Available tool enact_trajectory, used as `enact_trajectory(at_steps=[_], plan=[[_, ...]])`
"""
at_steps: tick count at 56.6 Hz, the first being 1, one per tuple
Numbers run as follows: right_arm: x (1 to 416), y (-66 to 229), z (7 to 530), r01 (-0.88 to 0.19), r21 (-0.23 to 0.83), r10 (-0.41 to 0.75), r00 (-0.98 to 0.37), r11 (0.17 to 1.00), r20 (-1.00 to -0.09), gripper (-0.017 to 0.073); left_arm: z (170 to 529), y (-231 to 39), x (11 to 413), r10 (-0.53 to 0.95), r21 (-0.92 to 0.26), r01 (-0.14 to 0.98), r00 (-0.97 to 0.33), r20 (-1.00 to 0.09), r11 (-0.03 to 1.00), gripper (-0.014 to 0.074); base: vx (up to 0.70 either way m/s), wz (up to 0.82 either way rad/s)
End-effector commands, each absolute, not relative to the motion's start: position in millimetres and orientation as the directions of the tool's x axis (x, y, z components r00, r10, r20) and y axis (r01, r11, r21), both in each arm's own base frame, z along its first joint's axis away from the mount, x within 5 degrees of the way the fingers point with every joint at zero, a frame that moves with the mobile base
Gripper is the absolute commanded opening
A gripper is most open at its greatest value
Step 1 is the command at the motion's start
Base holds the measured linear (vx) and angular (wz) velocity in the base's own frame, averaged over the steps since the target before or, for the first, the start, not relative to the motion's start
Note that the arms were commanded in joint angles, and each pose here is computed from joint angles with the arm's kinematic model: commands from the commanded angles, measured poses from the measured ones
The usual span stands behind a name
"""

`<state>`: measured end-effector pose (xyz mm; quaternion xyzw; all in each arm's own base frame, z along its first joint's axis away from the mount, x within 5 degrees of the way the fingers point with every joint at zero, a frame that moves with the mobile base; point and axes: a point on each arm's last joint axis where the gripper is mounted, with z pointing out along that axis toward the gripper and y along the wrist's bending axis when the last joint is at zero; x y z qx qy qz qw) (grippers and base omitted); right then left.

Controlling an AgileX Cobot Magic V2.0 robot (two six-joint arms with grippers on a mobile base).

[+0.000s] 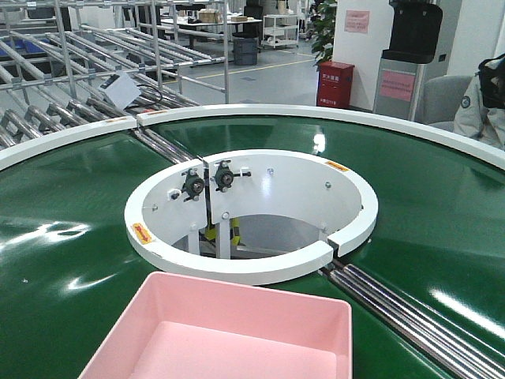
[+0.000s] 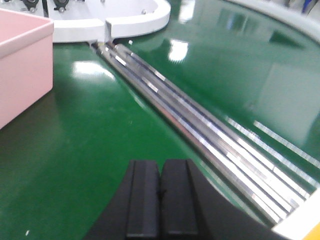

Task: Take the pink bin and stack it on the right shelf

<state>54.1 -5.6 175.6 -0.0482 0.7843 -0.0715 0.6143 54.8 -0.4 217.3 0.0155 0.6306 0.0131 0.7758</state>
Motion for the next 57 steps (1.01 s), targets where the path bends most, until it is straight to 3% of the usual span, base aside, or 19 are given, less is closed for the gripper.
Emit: enact_trajectory(at_steps=[1,13,16,23,40,49,57], plan=[[56,-3,191,0.007,-0.179,-0.178,-0.073,0.984,-0.981,-0.0011,223,0,52,0.031,0.032,-0.002,0.296,-0.955,0.999,-0.0008,0.00,0.00],[56,2,207,-0.028,-0.020,-0.017,0.109,0.999,-0.994,-0.0011,222,0,52,0.031,0.031,-0.002,0.291,-0.956,1.000,-0.0008,0.00,0.00],[56,3,210,-0.035,-0.031,-0.026,0.145,0.999,-0.989,-0.0011,222,0,52,0.031,0.031,-0.002,0.291,-0.956,1.000,-0.0008,0.00,0.00],[55,5,216,-0.027,-0.183,-0.172,0.220,0.983,-0.960,-0.0011,223,0,52,0.006,0.008,0.005,0.292,-0.956,1.000,-0.0008,0.00,0.00],[52,7,227,-0.036,-0.179,-0.160,0.305,0.983,-0.939,-0.0011,232,0,50,-0.019,-0.016,0.012,0.324,-0.946,1.000,-0.0008,0.00,0.00],[42,6,277,-0.033,-0.105,-0.084,0.389,0.994,-0.918,-0.0011,282,0,37,0.019,0.021,-0.001,0.397,-0.918,1.000,-0.0008,0.00,0.00],[49,1,327,0.000,-0.065,-0.062,0.289,0.998,-0.955,-0.0011,333,0,40,0.176,0.170,-0.048,0.305,-0.936,0.984,-0.0008,0.00,0.00]])
